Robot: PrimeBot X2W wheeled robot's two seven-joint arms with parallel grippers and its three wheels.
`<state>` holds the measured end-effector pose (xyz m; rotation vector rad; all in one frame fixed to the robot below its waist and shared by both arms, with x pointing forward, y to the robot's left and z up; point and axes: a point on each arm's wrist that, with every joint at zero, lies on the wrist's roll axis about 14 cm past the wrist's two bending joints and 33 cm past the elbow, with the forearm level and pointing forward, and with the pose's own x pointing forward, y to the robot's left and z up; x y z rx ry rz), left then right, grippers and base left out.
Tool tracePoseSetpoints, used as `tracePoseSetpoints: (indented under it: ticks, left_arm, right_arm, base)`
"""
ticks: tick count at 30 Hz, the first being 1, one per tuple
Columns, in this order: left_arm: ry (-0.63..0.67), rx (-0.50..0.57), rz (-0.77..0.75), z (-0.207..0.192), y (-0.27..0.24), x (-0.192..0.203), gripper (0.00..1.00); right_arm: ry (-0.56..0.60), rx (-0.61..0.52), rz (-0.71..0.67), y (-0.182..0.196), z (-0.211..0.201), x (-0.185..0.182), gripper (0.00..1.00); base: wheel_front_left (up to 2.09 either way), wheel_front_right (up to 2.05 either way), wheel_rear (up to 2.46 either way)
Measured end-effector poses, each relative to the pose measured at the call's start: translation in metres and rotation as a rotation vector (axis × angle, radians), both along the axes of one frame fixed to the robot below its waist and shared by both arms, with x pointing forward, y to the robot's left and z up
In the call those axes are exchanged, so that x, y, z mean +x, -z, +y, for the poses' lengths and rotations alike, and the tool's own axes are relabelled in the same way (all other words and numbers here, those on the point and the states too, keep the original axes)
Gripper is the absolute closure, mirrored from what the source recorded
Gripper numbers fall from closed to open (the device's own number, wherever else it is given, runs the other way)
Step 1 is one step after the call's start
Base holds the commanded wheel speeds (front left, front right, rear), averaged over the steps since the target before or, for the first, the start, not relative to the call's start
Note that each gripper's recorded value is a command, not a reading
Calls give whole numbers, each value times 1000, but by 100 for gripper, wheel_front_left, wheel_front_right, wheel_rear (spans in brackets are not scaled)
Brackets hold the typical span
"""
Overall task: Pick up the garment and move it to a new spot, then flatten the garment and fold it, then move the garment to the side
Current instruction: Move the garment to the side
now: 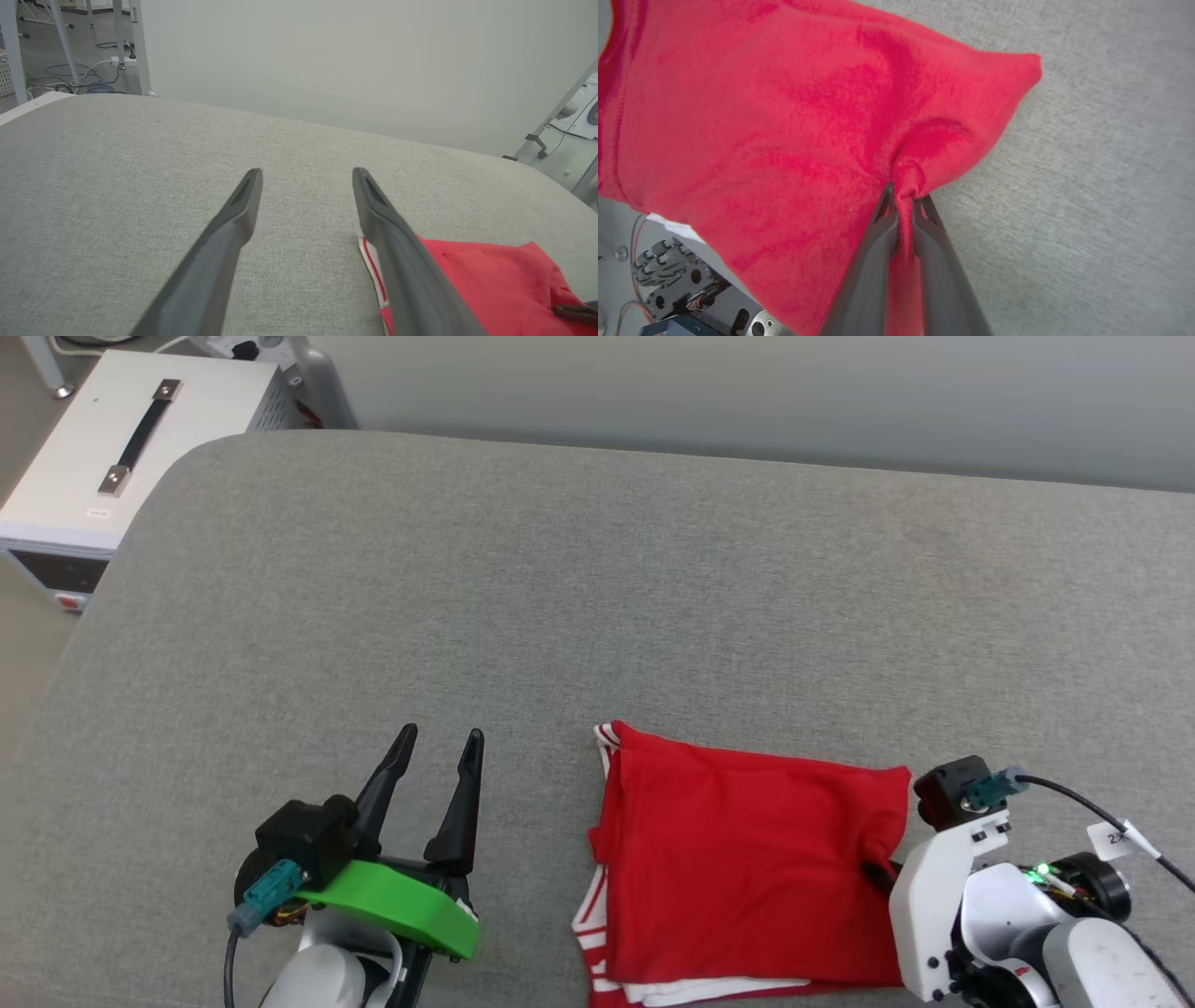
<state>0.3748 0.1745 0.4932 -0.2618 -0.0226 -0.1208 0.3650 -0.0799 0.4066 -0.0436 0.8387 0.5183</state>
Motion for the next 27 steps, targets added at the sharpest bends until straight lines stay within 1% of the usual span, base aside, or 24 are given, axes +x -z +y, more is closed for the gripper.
tracePoseSetpoints:
  ticks: [6, 13, 20, 27]
  left_arm:
    - [84, -3, -10, -26, -2, 3, 0]
    - [232, -26, -20, -76, -5, 9, 0]
    - [376, -32, -50, -125, -10, 28, 0]
    - [485, -19, -79, -159, -7, 58, 0]
  right_arm:
    - [-46, -170, -115, -21, -50, 3, 100]
    - [-64, -400, -207, -47, -125, 5, 100]
    - [-37, -582, -237, -62, -197, 14, 100]
    - [60, -694, -252, -63, -265, 35, 100]
  base:
    - [0, 0, 0]
    - [0, 0, 0]
    - [0, 0, 0]
    - [0, 0, 0]
